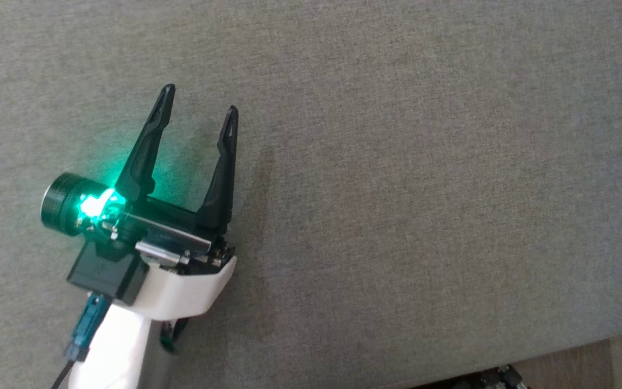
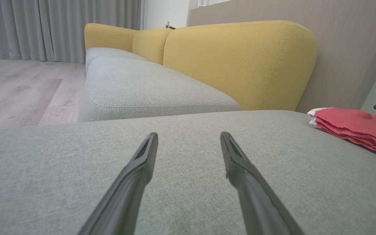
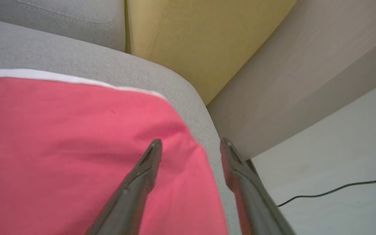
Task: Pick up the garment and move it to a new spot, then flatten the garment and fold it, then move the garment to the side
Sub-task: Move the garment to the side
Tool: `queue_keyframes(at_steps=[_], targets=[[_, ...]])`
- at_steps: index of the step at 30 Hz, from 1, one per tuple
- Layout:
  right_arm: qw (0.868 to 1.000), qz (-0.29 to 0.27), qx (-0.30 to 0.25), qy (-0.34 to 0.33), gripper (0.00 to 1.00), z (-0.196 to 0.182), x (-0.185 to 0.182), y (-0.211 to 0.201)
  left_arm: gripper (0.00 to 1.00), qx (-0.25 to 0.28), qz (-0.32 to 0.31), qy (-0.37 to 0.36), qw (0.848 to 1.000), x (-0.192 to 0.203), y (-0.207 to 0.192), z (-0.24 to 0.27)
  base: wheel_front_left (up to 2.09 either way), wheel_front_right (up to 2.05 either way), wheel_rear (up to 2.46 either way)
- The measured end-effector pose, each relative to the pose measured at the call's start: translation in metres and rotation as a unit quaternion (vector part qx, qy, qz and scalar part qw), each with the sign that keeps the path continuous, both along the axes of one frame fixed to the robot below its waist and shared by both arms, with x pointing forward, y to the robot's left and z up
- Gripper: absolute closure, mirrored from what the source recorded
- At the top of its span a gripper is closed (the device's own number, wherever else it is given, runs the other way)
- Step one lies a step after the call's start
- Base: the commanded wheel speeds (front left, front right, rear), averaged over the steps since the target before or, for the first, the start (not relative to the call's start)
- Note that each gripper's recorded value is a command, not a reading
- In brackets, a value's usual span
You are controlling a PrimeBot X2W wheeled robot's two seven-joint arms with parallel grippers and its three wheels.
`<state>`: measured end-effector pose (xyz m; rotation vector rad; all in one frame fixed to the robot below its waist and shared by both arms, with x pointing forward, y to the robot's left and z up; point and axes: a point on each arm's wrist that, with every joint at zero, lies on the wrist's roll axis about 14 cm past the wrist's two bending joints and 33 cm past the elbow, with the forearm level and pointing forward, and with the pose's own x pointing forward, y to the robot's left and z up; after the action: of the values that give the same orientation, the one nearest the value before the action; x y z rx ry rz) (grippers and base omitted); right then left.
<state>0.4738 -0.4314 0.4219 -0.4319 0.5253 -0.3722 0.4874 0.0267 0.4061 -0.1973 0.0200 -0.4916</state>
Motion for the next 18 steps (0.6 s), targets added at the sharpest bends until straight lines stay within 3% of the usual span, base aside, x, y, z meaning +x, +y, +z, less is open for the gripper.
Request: queue_keyframes(at_steps=[4,10,13,18], targets=[[1.0,0.016,0.0,-0.027,0.0,0.006,0.005,0.019,0.0,0.002,0.011,-0.002,1.0,0.0,0.006,0.008,0.0,0.0,0.0],[0.99,0.053,0.105,-0.076,0.0,-0.006,0.0,0.086,0.0,0.0,0.058,0.002,0.998,-0.007,0.027,0.026,0.0,0.0,0.0],[0.979,0.093,0.157,-0.086,0.0,-0.012,-0.005,0.129,0.0,0.004,0.089,0.011,0.996,-0.017,0.044,0.032,0.0,0.0,0.0],[0.948,0.169,0.246,-0.112,0.0,-0.013,-0.017,0.209,0.0,0.001,0.128,0.018,0.992,-0.036,0.069,0.045,0.0,0.0,0.0]])
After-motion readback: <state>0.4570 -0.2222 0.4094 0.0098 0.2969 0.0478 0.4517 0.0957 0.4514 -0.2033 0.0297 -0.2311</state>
